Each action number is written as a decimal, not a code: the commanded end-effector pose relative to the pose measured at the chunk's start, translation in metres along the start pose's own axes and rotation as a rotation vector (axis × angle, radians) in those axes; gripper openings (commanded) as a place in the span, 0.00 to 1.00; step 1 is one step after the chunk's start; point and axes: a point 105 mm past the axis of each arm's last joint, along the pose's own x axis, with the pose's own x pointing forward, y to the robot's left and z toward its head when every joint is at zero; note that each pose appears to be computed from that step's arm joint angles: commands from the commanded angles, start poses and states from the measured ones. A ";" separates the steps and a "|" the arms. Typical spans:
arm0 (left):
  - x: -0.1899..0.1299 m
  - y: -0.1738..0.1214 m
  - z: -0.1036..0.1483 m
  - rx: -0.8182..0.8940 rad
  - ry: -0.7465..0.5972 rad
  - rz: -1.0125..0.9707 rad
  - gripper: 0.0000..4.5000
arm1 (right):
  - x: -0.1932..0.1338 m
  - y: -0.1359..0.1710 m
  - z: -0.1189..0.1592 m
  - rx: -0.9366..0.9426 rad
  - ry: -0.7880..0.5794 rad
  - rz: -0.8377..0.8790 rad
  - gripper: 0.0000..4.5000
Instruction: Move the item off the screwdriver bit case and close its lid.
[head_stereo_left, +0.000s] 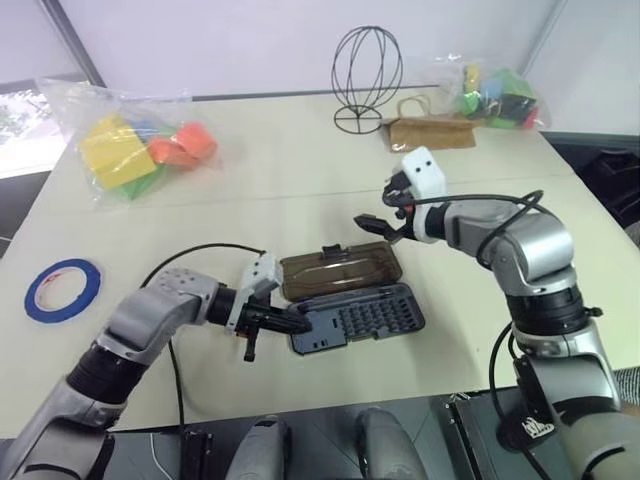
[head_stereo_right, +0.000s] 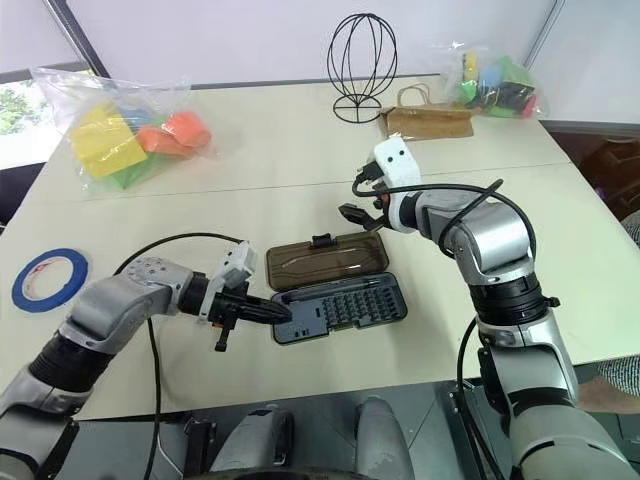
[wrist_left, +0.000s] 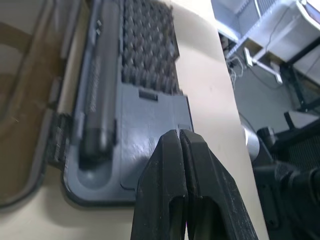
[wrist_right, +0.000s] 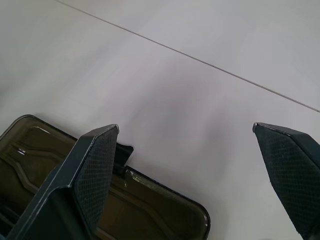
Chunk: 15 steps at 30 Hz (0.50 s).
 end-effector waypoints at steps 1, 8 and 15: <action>0.002 -0.001 -0.003 0.032 0.016 -0.016 0.01 | -0.001 0.003 0.004 -0.029 -0.025 0.010 1.00; 0.008 0.009 -0.014 0.106 0.086 0.042 0.01 | -0.006 -0.004 0.000 -0.147 0.049 0.092 1.00; 0.013 0.016 -0.020 0.106 0.080 0.065 0.01 | -0.001 -0.009 0.000 -0.323 0.117 0.218 1.00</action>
